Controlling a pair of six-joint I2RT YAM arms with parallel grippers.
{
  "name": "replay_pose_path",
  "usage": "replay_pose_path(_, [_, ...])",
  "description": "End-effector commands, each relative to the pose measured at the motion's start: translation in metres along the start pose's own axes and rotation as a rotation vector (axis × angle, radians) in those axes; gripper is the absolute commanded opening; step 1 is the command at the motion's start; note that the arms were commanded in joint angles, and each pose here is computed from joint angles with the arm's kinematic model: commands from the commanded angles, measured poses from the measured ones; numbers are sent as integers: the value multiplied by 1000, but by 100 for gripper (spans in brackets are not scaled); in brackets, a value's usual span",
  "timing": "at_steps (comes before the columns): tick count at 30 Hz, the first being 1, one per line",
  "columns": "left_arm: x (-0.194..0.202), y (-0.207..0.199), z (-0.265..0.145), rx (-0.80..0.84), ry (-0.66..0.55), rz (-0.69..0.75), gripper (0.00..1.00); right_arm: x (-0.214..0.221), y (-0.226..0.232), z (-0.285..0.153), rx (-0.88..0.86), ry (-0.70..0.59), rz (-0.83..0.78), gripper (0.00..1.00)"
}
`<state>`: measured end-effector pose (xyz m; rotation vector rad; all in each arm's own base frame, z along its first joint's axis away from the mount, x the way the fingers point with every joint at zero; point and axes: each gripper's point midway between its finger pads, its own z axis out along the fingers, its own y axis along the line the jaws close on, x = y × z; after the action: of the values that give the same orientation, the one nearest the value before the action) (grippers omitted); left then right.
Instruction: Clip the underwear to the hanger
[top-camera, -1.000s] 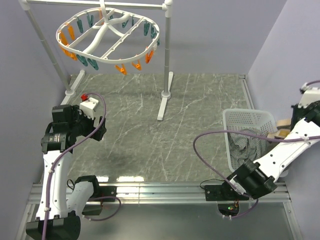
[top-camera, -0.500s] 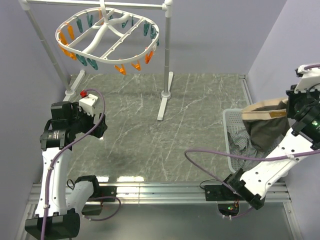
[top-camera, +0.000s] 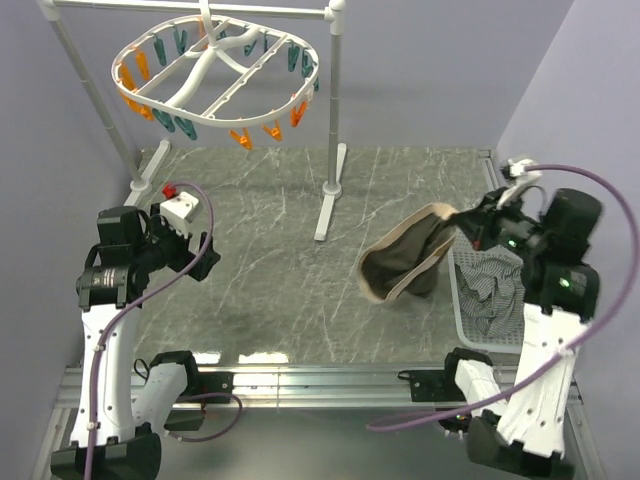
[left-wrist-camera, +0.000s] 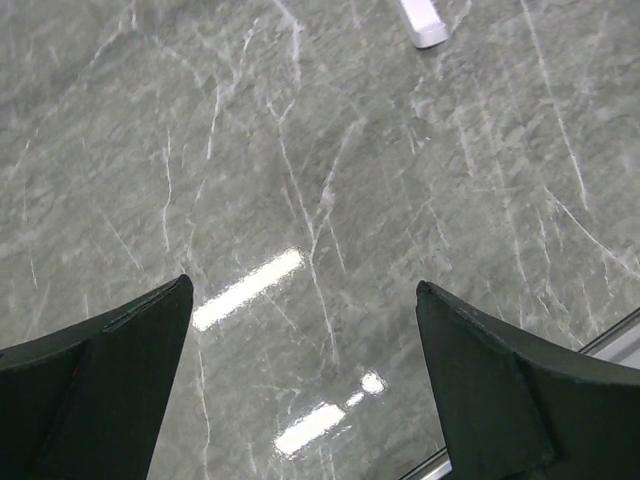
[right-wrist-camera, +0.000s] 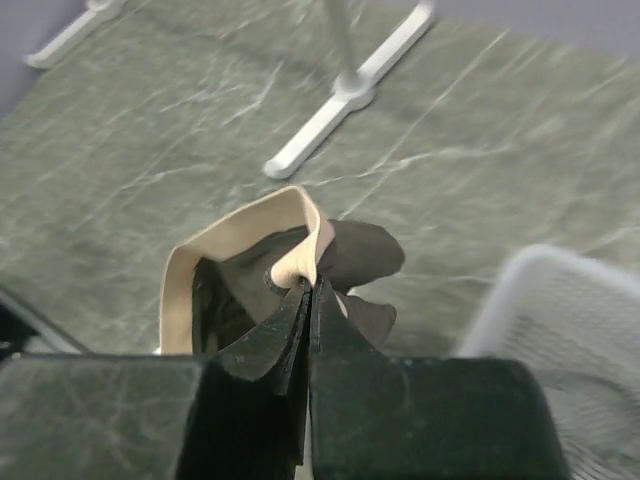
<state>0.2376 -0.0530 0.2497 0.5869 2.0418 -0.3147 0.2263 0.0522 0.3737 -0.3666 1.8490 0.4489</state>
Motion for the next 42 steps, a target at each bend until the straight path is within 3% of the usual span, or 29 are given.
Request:
replay_pose_path(1, [-7,-17,-8,74,-50,89,99,12,-4,45,-47,-42,95,0])
replay_pose_path(4, [1,-24,-7,116,-33,128,99,44,2,71,-75,24,169,0])
replay_pose_path(10, [15,-28,0,173,10,140,99,83,43,115,-200,139,163,0])
replay_pose_path(14, [16,-32,5,207,1,148,99,110,60,132,-235,219,127,0])
replay_pose_path(18, [17,-39,12,245,3,166,99,158,91,142,-301,383,54,0])
replay_pose_path(25, [29,-80,31,432,36,179,97,212,96,152,-277,544,-18,0])
replay_pose_path(27, [32,-91,36,477,41,191,97,223,89,159,-238,589,-18,6])
replay_pose_path(31, [35,-133,50,596,19,314,95,221,85,173,-208,615,-5,28])
replay_pose_path(33, [40,-144,56,608,21,379,94,216,86,179,-187,611,35,34])
replay_pose_path(37, [50,-195,65,718,-23,558,90,181,96,191,-246,543,101,33])
replay_pose_path(40, [37,-236,76,769,-123,642,89,171,90,200,-240,551,170,34])
replay_pose_path(42, [39,-268,75,817,-140,706,89,171,73,207,-213,566,223,41])
